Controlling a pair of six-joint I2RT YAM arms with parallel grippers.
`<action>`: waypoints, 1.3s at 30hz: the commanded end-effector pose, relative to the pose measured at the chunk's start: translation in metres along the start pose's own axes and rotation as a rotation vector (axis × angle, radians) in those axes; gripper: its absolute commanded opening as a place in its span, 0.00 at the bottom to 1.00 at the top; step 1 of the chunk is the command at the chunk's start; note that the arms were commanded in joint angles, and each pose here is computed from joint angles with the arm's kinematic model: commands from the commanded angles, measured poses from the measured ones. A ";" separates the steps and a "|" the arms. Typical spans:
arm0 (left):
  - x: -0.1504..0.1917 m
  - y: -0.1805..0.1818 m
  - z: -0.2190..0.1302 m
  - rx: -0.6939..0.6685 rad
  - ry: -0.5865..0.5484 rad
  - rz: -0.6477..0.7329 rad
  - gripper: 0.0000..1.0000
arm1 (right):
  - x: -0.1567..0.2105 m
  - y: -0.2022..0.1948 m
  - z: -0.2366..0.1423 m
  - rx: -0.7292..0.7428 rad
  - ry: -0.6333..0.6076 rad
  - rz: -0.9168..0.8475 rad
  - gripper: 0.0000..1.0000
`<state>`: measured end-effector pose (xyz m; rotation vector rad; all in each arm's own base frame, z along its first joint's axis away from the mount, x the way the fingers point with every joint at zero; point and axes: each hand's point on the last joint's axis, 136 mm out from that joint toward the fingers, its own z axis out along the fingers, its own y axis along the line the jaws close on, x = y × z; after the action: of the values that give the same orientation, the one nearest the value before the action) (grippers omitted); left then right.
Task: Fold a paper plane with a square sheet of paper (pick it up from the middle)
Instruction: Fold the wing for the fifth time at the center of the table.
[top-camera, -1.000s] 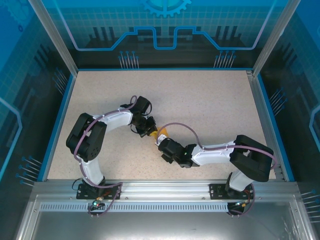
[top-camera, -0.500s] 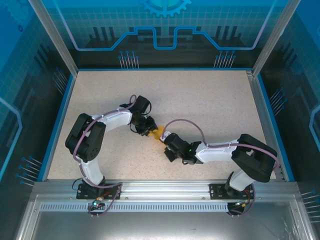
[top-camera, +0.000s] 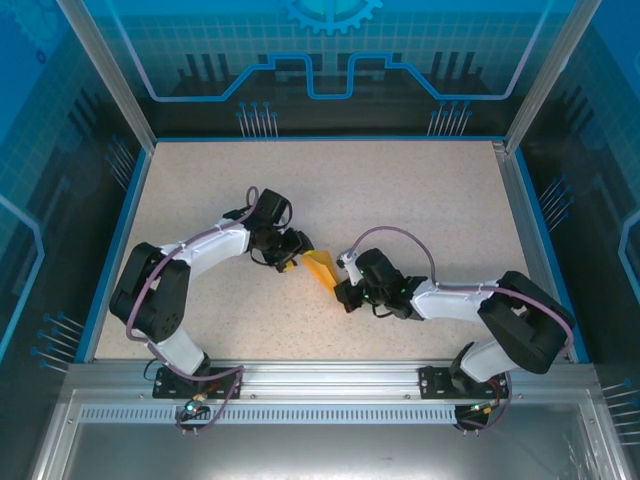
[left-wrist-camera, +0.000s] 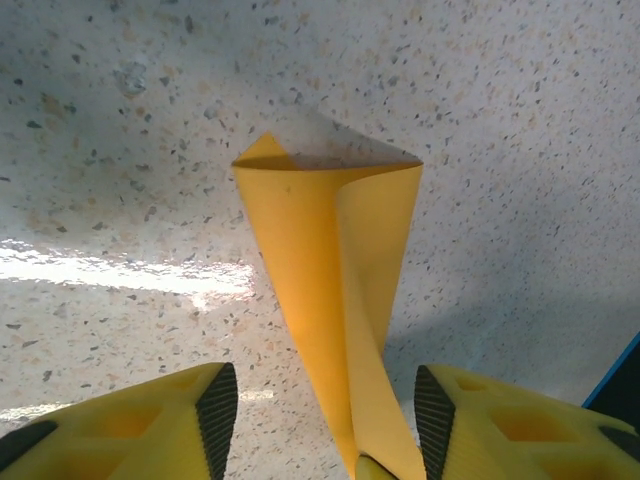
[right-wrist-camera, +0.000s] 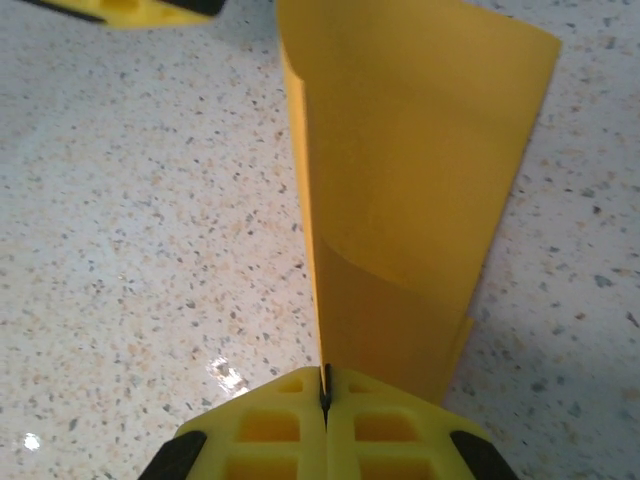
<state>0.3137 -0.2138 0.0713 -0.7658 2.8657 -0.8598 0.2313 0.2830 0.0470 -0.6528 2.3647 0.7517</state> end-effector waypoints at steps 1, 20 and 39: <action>0.010 -0.008 0.002 0.048 0.022 0.001 0.58 | -0.001 0.008 0.006 -0.079 0.004 0.043 0.00; 0.014 0.009 -0.005 0.021 -0.039 -0.013 0.61 | 0.006 -0.001 0.017 -0.217 0.071 0.303 0.00; 0.018 0.012 -0.001 0.038 -0.030 -0.009 0.57 | 0.018 -0.018 0.024 -0.263 0.117 0.515 0.00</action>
<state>0.2973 -0.2116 0.0641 -0.7956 2.8260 -0.8684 0.2417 0.2850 0.0216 -0.2343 2.5618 1.2552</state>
